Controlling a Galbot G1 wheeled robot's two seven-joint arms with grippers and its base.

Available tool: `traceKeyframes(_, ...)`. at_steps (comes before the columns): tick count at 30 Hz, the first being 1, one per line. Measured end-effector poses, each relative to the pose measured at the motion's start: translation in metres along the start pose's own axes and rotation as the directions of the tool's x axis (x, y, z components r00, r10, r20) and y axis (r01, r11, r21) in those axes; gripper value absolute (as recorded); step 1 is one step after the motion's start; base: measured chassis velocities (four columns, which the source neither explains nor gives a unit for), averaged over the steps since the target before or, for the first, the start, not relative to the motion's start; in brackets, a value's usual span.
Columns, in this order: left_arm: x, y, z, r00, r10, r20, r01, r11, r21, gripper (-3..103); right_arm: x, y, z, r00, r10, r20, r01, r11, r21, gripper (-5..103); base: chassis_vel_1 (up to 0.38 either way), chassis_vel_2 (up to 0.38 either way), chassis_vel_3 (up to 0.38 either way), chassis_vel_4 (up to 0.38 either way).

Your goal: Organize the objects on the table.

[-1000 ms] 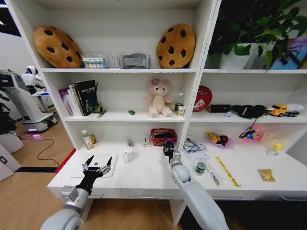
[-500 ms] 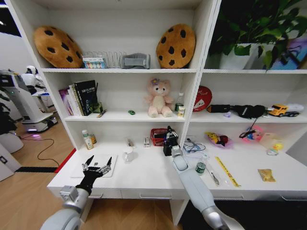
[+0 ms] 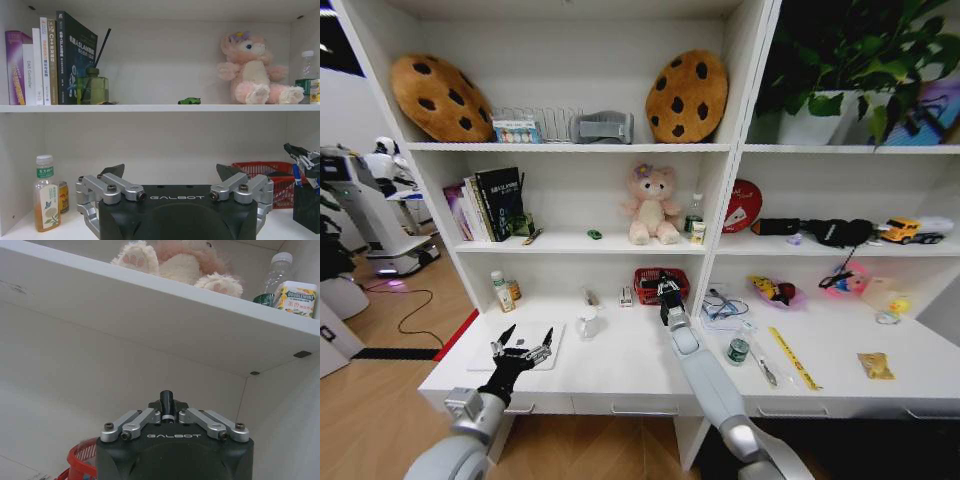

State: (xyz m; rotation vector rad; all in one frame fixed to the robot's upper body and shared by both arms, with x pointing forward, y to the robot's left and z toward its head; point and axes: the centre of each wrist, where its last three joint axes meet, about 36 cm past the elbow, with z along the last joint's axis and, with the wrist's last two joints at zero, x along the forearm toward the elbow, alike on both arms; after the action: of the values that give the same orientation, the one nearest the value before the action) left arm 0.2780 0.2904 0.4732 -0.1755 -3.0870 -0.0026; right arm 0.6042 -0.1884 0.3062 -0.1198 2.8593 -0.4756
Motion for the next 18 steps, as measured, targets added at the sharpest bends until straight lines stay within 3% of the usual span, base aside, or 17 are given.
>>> traceKeyframes(14, 0.000, 0.000, 0.000, 1.000, 0.000, 0.000, 0.000, 1.000, 0.000, 100, 0.011, 0.001, 0.013, 0.999, 0.020, -0.027, -0.021, 1.000, -0.015, 8, 0.000, 0.000, 0.000, 0.000)
traceKeyframes(18, 0.000, 0.000, 0.000, 1.000, 0.000, 0.000, 0.000, 1.000, 0.000, 100, 0.014, -0.002, 0.014, 0.999, 0.019, -0.030, -0.019, 1.000, -0.004, 19, 0.000, 0.000, 0.000, 0.000)
